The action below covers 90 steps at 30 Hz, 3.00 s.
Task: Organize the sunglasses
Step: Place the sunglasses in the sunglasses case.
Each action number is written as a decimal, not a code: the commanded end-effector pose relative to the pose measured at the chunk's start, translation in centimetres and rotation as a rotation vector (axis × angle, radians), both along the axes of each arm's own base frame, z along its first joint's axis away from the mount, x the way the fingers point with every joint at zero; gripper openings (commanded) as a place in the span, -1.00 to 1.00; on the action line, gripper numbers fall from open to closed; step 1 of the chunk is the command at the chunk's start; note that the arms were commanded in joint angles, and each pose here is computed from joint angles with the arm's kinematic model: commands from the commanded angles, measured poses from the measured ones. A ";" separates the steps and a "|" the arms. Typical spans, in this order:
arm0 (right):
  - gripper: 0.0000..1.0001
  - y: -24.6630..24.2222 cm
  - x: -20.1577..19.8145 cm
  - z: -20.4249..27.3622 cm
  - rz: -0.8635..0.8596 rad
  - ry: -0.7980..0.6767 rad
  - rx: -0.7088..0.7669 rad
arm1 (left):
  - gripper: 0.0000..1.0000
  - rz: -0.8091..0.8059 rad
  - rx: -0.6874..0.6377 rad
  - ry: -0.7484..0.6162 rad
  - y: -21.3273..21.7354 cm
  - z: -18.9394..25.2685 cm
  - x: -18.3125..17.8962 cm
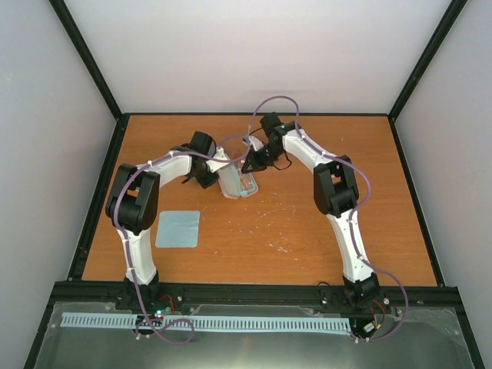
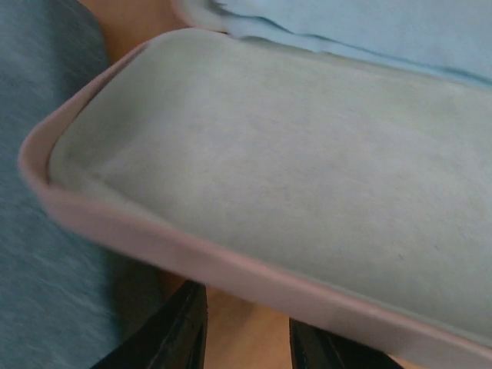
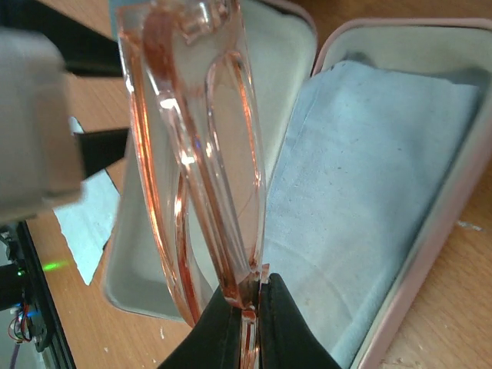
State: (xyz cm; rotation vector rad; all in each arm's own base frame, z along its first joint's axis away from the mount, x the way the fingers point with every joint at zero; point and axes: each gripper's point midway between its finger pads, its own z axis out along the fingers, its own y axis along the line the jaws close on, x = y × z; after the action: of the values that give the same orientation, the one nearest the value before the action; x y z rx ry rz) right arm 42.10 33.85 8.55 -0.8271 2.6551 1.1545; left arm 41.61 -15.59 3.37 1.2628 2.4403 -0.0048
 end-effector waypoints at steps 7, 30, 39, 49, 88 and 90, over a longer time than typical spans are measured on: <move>-0.95 0.7 -1.3 -2.8 0.013 0.112 -0.007 | -0.35 0.019 -0.031 -0.107 -1.1 2.7 4.5; -0.18 -2.4 -1.1 -7.5 -0.101 0.306 -0.119 | -0.36 0.038 -0.073 -0.110 -1.6 3.2 4.7; -0.12 -4.6 0.1 -6.1 -0.150 0.259 -0.175 | -0.37 0.030 -0.081 -0.114 -1.9 3.4 4.8; -0.64 -6.0 1.3 -4.8 -0.190 0.221 -0.193 | -0.38 0.023 -0.086 -0.119 -2.0 3.5 4.9; -0.20 -7.8 2.5 -1.1 -0.240 0.136 -0.206 | -0.39 0.013 -0.093 -0.125 -2.2 4.1 4.8; -0.36 -8.0 2.7 -0.9 -0.248 0.124 -0.214 | -0.39 0.012 -0.094 -0.125 -2.2 4.1 4.8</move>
State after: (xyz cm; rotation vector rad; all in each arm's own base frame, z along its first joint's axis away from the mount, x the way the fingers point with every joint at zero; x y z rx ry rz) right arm 44.47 26.52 5.23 -0.4487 2.9569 0.9407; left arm 45.32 -17.21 5.72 1.1877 2.3623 -0.0283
